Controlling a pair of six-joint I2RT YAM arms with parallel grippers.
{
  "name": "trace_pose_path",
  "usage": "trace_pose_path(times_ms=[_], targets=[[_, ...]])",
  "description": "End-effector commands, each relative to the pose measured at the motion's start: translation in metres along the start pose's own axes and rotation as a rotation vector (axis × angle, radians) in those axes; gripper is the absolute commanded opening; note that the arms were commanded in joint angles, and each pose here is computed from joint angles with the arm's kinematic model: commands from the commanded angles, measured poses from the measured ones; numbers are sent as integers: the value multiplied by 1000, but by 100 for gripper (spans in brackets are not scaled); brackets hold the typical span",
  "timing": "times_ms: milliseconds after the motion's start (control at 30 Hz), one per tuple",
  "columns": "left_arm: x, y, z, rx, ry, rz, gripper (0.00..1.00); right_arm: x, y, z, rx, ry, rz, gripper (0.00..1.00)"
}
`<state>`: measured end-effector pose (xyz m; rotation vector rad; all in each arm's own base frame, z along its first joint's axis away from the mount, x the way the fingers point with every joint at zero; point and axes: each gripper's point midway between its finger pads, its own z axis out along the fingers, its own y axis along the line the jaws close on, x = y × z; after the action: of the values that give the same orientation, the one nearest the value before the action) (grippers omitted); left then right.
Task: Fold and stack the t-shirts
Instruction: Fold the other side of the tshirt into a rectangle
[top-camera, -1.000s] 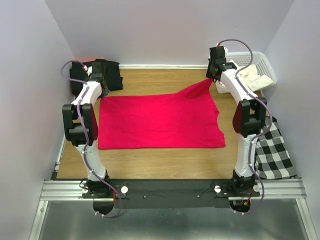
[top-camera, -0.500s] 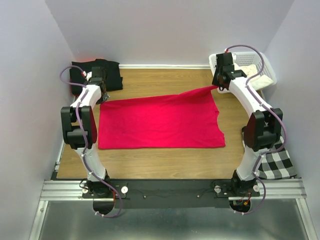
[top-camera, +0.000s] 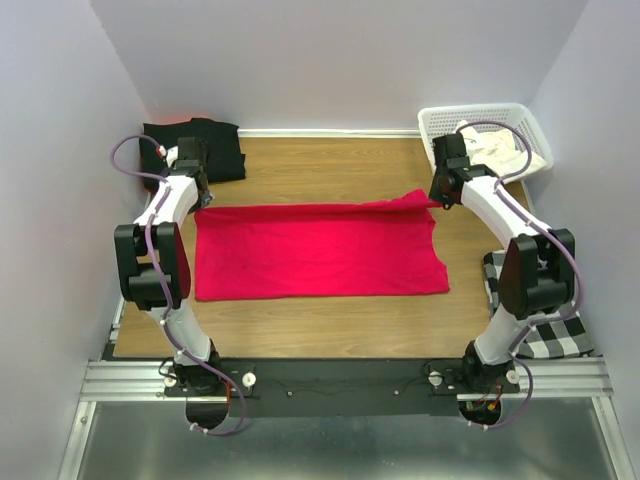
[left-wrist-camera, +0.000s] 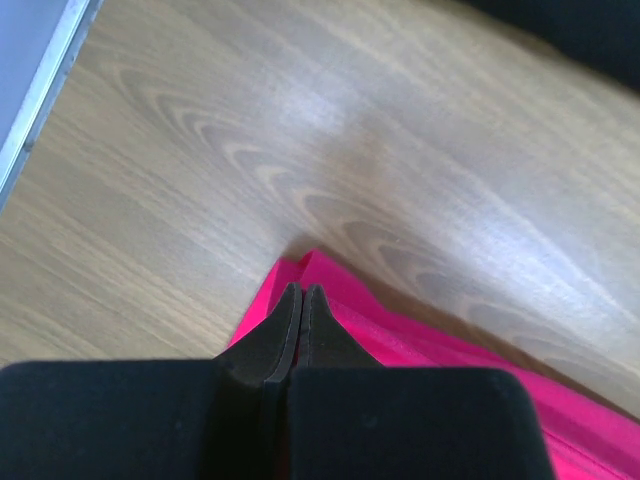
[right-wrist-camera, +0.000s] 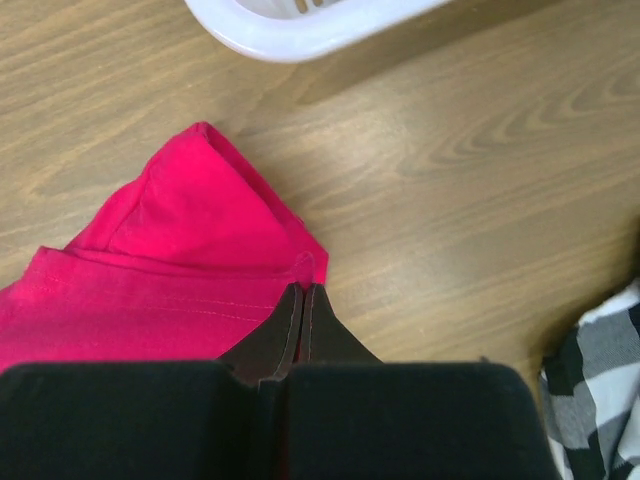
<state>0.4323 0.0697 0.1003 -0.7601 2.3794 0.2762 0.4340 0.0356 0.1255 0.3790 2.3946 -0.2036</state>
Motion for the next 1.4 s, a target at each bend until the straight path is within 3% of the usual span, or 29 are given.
trace_pose_path(times_ms=[0,333,733,1267,1367], targets=[[1,20,-6,-53,-18,5,0,-8,-22,-18,48,-59,57,1],[16,32,-11,-80,-3,-8,0,15,-33,-33,30,-40,69,1],[59,43,2,-100,90,-13,0,84,-42,-22,39,102,80,1],[94,52,15,-141,169,-47,0,131,-47,-26,6,197,86,1],[102,52,15,-140,188,-60,8,145,-45,-32,-27,230,84,15]])
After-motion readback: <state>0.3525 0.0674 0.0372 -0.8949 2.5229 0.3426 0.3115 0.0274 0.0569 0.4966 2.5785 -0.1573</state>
